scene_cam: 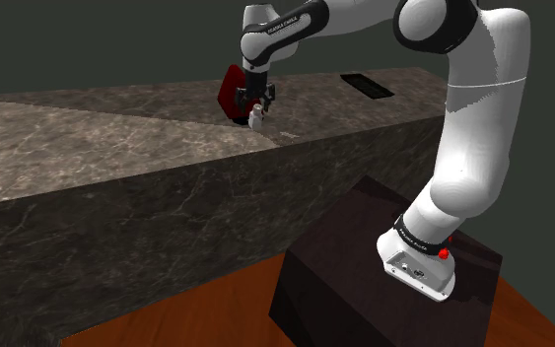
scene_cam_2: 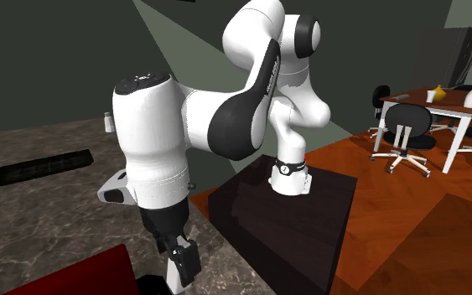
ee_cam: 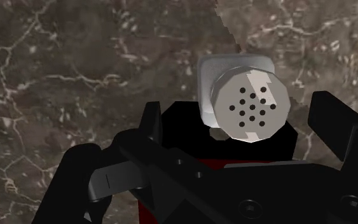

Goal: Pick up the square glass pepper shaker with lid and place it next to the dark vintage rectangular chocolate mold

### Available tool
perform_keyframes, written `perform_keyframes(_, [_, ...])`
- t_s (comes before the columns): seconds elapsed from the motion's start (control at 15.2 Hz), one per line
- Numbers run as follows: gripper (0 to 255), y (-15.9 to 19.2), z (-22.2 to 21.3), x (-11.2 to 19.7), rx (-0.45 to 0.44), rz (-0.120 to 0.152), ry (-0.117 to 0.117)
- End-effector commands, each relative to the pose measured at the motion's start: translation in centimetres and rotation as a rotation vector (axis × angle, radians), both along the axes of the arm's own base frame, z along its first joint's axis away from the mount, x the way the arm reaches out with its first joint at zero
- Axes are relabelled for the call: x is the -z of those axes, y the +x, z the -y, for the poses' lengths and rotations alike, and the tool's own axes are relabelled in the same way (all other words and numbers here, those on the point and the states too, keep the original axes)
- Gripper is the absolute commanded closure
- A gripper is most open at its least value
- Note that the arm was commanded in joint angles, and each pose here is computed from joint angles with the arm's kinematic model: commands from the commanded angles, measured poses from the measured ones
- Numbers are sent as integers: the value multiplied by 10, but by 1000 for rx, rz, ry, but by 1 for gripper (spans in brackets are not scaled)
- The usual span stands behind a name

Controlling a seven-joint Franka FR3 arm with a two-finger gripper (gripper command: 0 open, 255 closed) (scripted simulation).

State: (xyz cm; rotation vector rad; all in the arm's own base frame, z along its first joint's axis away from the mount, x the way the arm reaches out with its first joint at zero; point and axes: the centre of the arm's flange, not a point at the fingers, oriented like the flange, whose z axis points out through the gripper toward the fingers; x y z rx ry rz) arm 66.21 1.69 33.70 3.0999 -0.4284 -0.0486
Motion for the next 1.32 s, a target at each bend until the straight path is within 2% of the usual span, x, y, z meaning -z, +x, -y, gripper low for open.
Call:
perform_keyframes(0.0, [255,0,0,0,0,0,0])
perform_keyframes(0.59, [255,0,0,0,0,0,0])
perform_keyframes(1.25, [255,0,0,-53,0,0,0])
